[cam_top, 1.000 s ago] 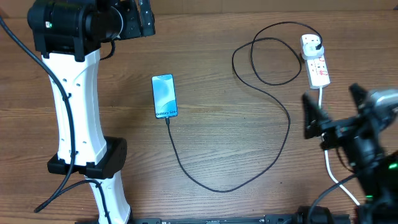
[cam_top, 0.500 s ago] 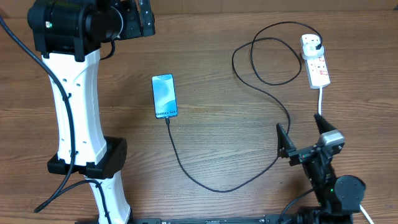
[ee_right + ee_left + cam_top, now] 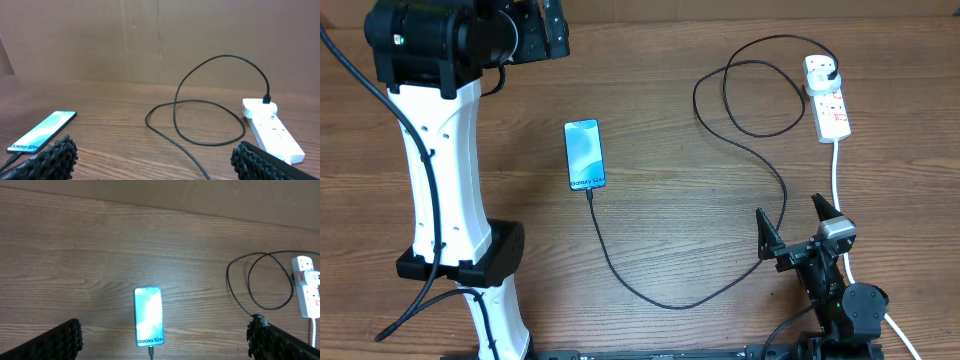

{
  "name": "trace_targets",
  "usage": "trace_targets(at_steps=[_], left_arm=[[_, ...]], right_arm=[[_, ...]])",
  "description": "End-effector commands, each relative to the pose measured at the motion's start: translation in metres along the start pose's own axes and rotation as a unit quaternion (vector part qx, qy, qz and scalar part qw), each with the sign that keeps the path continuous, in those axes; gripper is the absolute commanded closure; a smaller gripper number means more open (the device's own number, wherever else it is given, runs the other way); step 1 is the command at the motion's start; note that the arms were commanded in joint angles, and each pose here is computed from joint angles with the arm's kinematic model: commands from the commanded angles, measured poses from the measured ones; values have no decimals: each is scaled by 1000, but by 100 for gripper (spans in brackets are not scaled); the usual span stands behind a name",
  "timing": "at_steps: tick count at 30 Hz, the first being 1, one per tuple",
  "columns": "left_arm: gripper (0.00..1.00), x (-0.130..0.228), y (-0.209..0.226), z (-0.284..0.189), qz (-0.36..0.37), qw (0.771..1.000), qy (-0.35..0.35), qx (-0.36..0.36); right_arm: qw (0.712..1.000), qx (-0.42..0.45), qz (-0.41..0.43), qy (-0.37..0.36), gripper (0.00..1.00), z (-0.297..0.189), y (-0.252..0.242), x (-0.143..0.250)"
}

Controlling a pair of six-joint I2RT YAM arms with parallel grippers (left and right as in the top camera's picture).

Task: Plug charger to phone and switch on socket

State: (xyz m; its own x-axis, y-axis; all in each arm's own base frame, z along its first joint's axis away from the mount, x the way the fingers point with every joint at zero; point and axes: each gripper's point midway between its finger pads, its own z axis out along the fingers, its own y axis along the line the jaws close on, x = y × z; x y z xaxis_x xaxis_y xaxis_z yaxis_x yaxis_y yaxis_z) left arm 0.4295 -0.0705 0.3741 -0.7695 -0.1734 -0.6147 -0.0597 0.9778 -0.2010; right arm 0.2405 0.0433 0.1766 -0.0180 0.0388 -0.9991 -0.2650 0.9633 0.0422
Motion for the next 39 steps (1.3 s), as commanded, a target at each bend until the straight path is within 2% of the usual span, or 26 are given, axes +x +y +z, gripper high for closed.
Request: trace_targets(at_steps=[1, 31, 39], left_arm=[[0, 1, 0, 3, 6, 1000, 3, 0], [0, 1, -1, 3, 6, 1000, 4, 0], [0, 12, 2, 3, 6, 1000, 26, -7]], right_arm=[[1000, 3, -2, -5, 0, 0, -1, 0], [1000, 2, -2, -5, 0, 0, -1, 0], [1000, 2, -2, -5, 0, 0, -1, 0]])
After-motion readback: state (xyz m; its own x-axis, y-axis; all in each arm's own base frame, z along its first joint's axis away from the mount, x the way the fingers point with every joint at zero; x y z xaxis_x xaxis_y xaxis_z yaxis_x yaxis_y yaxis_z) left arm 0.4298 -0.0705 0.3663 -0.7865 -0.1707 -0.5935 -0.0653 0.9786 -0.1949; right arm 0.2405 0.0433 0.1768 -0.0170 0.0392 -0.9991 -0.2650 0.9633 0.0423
